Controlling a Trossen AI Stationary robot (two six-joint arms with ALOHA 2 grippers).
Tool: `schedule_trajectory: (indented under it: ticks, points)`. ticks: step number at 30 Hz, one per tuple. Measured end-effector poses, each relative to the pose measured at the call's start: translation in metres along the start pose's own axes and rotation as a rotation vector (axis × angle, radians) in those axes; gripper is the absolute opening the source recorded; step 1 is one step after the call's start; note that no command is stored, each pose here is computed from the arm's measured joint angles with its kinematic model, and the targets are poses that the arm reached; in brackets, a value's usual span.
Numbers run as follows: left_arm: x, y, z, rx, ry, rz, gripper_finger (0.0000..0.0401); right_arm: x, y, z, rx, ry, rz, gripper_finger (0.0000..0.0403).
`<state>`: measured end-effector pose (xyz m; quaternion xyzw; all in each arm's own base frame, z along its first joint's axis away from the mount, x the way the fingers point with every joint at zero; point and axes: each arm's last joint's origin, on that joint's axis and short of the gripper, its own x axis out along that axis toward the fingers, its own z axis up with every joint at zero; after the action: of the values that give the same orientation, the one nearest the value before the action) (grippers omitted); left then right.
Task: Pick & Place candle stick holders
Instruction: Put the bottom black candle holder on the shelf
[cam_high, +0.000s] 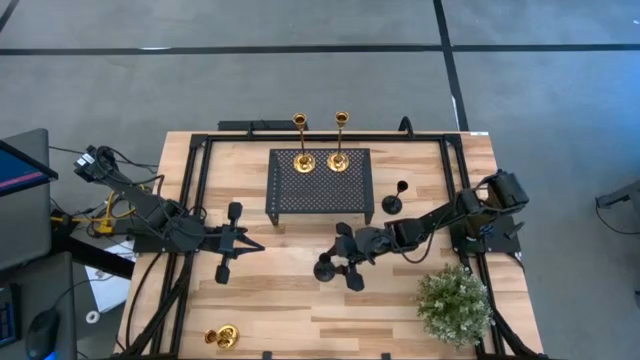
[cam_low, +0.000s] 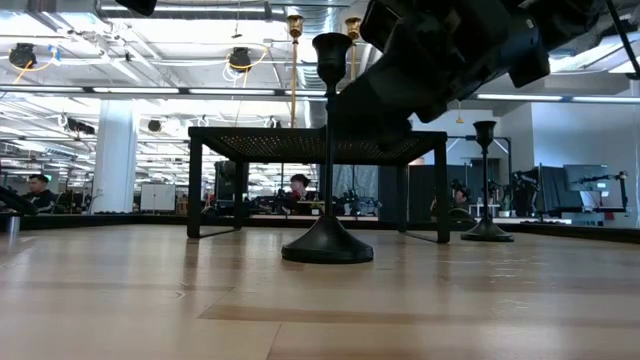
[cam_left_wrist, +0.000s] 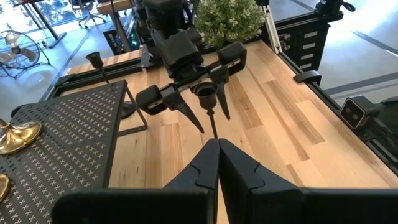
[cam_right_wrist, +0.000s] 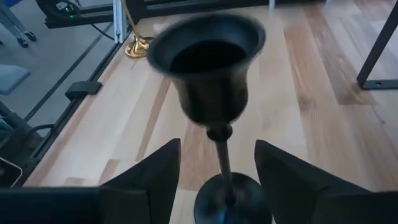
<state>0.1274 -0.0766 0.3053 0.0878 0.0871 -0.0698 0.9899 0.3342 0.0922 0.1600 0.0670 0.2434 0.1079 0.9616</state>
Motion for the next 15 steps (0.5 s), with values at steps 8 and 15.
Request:
schedule_trajectory:
  ticks: [8,15]
  points:
    - [0.0,0.0,0.0,0.0,0.0,0.0,0.001,-0.0028,0.0007,0.0055,0.0,-0.022,0.003,0.0091]
    - [0.0,0.0,0.0,0.0,0.0,0.0,0.001,-0.0068,0.0016,0.0094,0.0,-0.034,0.004,0.0009]
